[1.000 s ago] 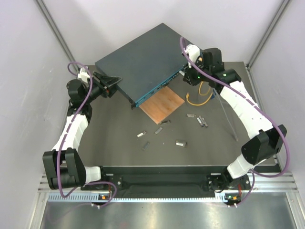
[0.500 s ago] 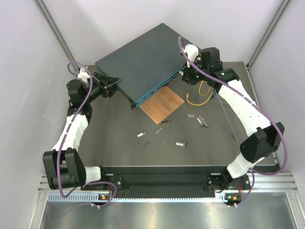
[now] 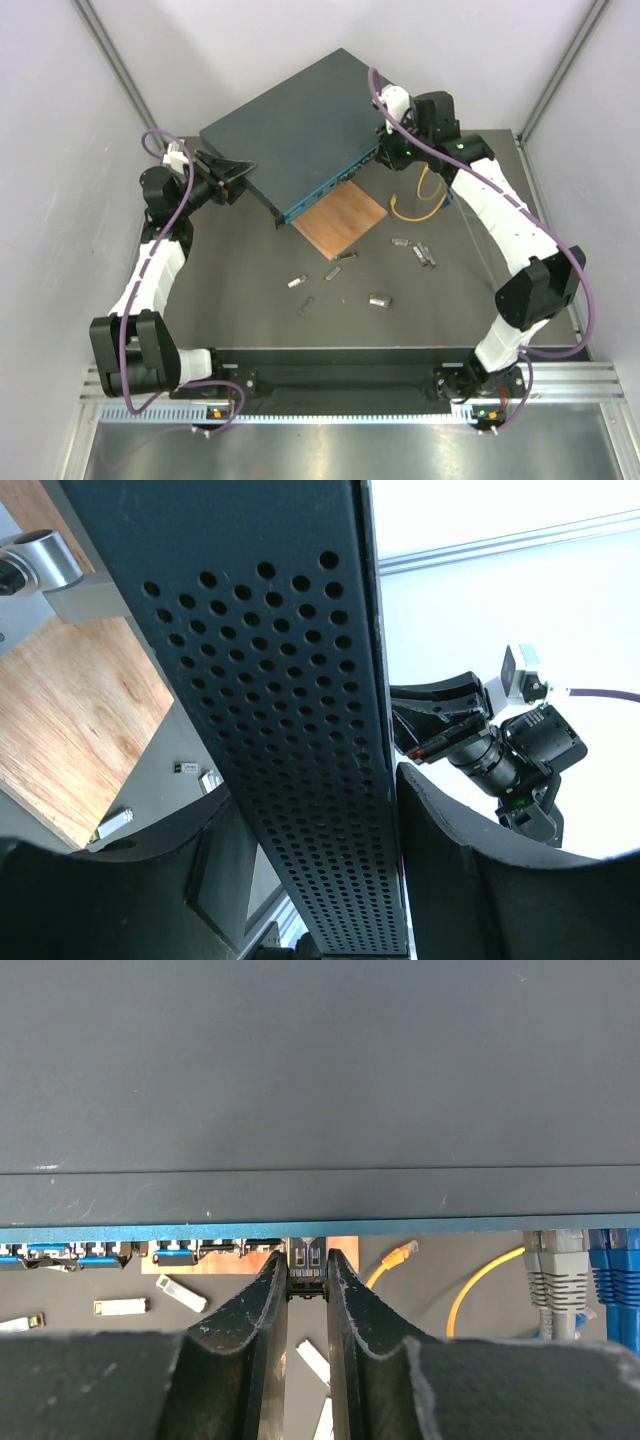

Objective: Insert the plug into the switch port

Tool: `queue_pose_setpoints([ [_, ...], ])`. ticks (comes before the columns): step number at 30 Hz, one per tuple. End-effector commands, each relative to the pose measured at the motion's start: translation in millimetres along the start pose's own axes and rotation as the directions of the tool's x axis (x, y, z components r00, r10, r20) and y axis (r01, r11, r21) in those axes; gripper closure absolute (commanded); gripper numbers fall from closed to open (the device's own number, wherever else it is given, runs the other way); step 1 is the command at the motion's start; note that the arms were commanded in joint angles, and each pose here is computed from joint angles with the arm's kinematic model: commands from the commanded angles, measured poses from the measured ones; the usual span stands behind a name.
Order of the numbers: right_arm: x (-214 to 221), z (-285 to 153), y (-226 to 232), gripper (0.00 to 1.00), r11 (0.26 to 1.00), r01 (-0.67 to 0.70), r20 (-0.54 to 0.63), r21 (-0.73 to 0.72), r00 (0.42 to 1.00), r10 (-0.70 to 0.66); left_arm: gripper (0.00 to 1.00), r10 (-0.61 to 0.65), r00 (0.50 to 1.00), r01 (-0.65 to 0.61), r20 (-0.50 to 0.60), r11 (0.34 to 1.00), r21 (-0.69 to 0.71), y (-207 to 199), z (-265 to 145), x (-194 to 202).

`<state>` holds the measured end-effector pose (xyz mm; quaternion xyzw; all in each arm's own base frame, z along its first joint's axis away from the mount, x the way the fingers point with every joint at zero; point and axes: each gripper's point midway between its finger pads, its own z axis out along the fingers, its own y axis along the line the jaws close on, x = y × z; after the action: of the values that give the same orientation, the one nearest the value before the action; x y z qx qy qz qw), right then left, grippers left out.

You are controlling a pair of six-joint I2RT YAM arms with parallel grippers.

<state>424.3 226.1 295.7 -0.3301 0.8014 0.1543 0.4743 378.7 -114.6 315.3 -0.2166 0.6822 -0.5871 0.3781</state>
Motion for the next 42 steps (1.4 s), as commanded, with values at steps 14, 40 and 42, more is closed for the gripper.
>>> queue_pose_setpoints([
  [14,-25.8,-27.9,20.9,0.54,0.994,0.107,0.092,-0.035,0.99,-0.104,1.0,0.094,0.994,-0.095,0.053,0.995,0.016,-1.8,3.4,-12.3],
  [40,-18.5,-27.6,-11.3,0.75,1.0,0.015,0.06,-0.005,0.998,-0.015,1.0,0.097,0.994,-0.098,0.057,0.995,0.022,-4.7,2.6,-11.8],
  [42,-22.3,-25.2,-12.4,0.77,1.0,0.004,0.072,-0.002,0.997,-0.003,1.0,0.097,0.994,-0.099,0.059,0.995,0.023,-5.2,2.3,-12.0],
])
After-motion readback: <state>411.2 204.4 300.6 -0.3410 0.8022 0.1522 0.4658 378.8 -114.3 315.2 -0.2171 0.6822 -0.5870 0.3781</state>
